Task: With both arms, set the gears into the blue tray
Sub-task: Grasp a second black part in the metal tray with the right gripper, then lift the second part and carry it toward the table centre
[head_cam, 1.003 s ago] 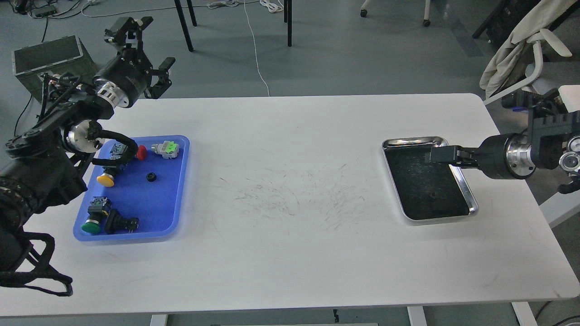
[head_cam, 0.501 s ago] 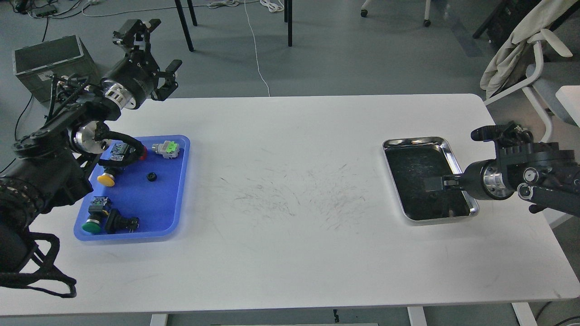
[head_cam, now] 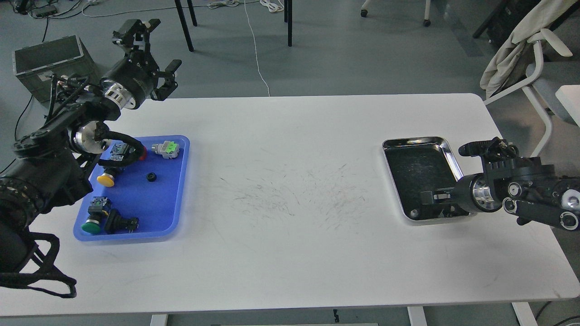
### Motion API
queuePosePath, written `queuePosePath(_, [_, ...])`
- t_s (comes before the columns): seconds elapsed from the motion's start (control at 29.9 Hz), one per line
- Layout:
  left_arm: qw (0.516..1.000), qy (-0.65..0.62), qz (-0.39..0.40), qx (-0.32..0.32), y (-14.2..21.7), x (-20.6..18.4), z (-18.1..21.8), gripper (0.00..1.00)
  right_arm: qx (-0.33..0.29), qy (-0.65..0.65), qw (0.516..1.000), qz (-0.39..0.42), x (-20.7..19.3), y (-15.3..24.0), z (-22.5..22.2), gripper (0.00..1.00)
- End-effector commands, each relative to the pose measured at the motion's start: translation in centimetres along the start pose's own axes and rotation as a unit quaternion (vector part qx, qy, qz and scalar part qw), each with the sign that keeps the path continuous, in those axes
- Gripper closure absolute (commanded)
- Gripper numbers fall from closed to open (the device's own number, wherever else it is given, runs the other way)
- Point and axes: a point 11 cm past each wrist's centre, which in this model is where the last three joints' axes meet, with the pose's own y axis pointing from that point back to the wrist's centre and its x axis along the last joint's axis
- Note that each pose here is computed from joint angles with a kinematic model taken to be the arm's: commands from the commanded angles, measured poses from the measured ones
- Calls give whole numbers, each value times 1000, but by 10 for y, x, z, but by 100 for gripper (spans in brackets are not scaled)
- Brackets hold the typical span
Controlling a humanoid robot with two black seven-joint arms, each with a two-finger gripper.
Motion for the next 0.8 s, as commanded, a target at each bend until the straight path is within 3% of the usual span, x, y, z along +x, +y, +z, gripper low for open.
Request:
queuePosePath(0.0, [1000, 0, 0, 1, 0, 0, 0, 2, -4, 11, 1000, -11, -4, 1, 2, 93])
queuePosePath(0.03, [1000, 0, 0, 1, 0, 0, 0, 2, -7, 11, 1000, -10, -3, 1, 4, 98])
queuePosePath(0.43, [1000, -3, 2, 0, 1, 2, 2, 2, -5, 12, 1000, 8, 13, 7, 0, 98])
queuePosePath(0.63, [1000, -5, 3, 1, 1, 4, 3, 2, 34, -6, 991, 127, 118, 69, -29, 98])
queuePosePath(0.77, [1000, -7, 5, -1, 1, 5, 6, 2, 117, -91, 962, 227, 192, 133, -57, 99])
